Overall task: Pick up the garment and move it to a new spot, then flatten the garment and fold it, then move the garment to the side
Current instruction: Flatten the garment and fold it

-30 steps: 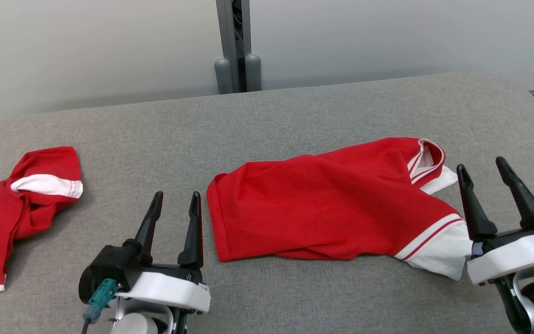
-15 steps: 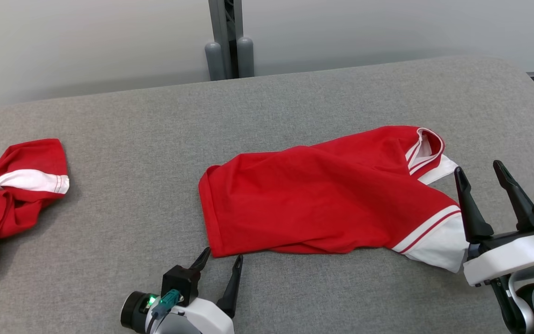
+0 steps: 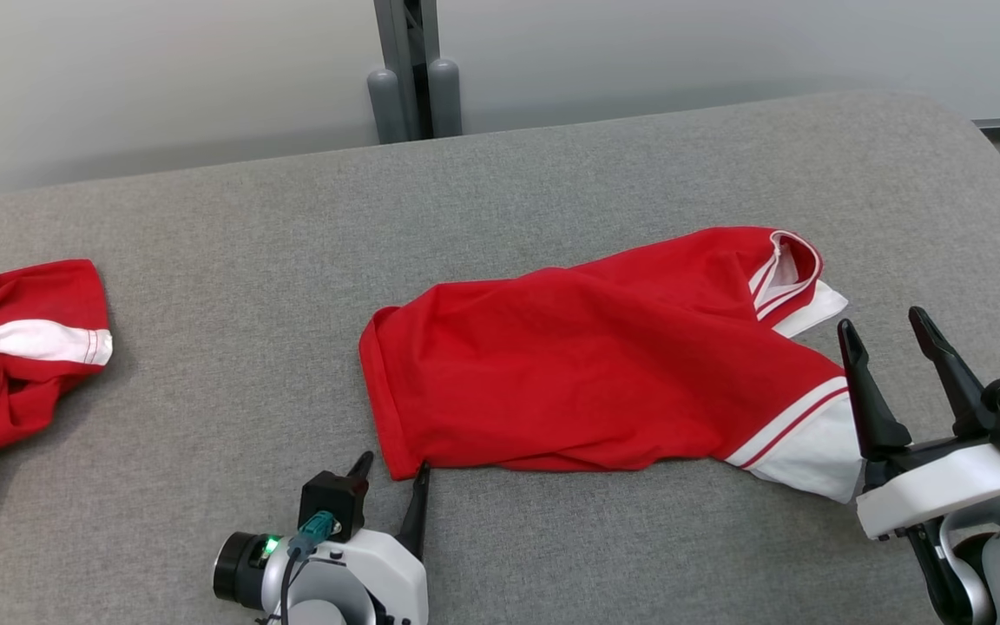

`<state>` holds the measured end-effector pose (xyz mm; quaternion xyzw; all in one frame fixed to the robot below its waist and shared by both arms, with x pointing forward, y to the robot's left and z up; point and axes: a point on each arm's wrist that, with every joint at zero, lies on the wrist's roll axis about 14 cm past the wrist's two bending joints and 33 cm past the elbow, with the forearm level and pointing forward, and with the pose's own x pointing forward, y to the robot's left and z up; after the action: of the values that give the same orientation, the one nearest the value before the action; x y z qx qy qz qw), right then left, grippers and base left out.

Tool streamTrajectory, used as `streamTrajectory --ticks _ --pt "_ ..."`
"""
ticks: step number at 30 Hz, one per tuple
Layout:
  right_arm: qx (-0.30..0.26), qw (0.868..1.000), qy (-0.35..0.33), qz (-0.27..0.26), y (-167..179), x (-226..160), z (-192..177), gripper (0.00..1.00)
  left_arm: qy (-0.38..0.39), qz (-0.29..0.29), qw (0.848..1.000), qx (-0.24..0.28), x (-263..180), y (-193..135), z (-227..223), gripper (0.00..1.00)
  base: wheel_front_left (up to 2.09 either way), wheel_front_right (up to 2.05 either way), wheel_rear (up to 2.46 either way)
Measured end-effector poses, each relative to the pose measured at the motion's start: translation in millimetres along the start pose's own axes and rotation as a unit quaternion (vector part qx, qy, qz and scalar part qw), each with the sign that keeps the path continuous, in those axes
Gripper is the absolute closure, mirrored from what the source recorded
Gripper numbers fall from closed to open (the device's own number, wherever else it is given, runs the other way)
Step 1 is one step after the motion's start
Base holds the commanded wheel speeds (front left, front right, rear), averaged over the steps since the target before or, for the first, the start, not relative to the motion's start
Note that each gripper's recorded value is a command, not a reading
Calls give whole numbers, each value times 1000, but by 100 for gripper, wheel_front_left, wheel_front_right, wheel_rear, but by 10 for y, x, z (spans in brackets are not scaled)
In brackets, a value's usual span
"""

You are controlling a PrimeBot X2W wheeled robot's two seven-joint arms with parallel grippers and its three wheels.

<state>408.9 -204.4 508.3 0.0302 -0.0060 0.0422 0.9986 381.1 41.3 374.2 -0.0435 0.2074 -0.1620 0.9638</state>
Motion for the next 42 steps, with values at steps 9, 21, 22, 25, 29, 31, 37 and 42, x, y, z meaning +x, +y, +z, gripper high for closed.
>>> streamTrajectory --ticks 9,21,22,25,29,31,37,42 --pt "-2 1000 -4 6 42 -10 17 0 -48 12 998 -27 6 73 285 100 0 0 0" --pt "-1 1000 -15 21 174 28 91 0 -332 110 930 -110 -525 866 1988 100 0 0 0" --pt "-1 1000 -17 22 177 32 102 0 -352 113 922 -112 -575 916 2122 100 0 0 0" --pt "-4 999 -23 22 185 41 146 0 -427 110 891 -107 -737 985 2665 100 0 0 0" --pt "-3 1000 -28 11 119 5 173 0 -520 58 848 -82 -943 734 3416 100 0 0 0" --pt "-3 1000 -29 8 103 -3 184 0 -534 36 841 -74 -962 611 3554 100 0 0 0" --pt "6 999 -33 -21 -29 -111 180 0 -507 -129 851 -53 -708 -441 3741 100 0 0 0" --pt "11 998 -41 -48 -166 -169 211 0 -398 -232 887 -40 -303 -1262 3225 100 0 0 0"
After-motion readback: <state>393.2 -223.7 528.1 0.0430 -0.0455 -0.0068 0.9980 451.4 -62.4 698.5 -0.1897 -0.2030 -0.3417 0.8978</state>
